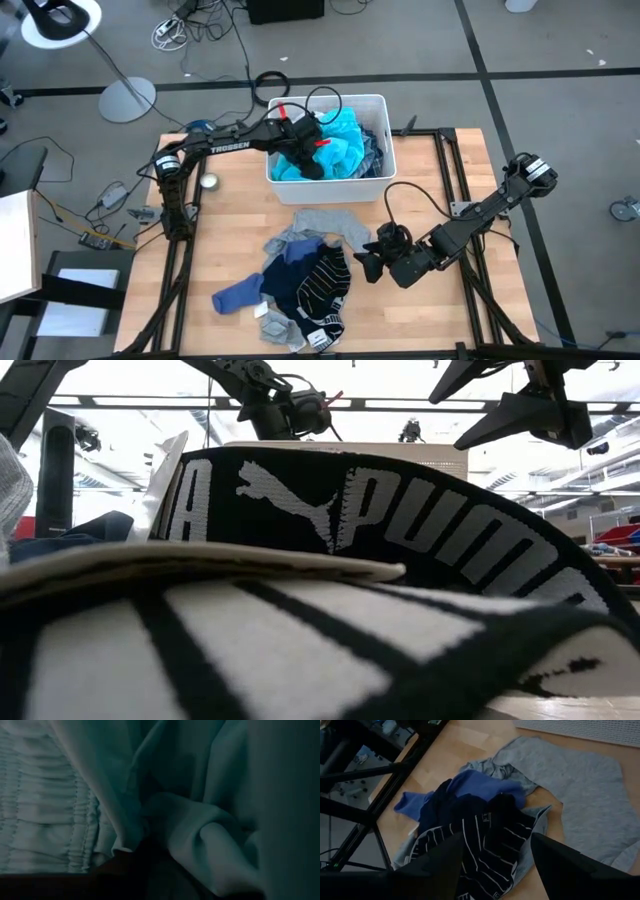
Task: Sort clothes
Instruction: Put the light blue shorts into the bin, then put the black sock into the bin
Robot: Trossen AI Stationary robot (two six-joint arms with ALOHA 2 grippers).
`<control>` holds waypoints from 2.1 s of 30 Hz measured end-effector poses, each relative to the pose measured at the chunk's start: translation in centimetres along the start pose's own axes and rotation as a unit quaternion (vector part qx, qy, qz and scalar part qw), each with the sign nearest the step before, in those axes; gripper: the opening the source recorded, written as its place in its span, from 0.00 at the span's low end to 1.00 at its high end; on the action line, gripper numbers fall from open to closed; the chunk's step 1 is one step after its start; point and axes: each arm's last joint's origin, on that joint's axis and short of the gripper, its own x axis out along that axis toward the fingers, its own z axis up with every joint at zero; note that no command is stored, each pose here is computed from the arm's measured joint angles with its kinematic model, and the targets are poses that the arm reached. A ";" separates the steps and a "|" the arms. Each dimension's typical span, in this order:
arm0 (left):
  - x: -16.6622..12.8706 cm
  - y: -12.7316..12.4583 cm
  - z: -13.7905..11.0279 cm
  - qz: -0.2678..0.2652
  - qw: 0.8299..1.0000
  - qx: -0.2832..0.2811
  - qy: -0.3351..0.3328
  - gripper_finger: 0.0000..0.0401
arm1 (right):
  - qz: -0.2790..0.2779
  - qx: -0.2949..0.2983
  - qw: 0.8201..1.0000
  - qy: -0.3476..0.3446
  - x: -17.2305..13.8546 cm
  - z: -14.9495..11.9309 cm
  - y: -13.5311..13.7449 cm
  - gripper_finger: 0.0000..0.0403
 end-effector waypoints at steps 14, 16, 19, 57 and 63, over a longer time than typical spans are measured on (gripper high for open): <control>-9.6 -0.3 1.8 -0.033 0.991 0.030 -0.130 0.43 | -0.002 -0.034 0.999 -0.006 0.3 0.4 0.0 0.58; -12.2 -0.2 1.7 -0.033 0.985 0.029 -0.165 0.43 | 0.001 -0.042 0.999 -0.014 0.6 0.8 0.1 0.58; -15.8 -0.2 0.9 -0.037 0.978 0.024 -0.204 0.43 | 0.009 -0.061 0.998 -0.025 1.0 1.6 0.3 0.58; -15.0 -11.8 -20.0 -0.204 0.959 -0.043 -0.192 0.43 | 0.012 -0.334 0.910 0.244 8.1 1.1 4.1 0.57; -16.2 -9.7 -21.4 -0.173 0.970 -0.004 -0.173 0.43 | -0.007 -0.301 0.924 0.236 11.5 0.4 4.2 0.57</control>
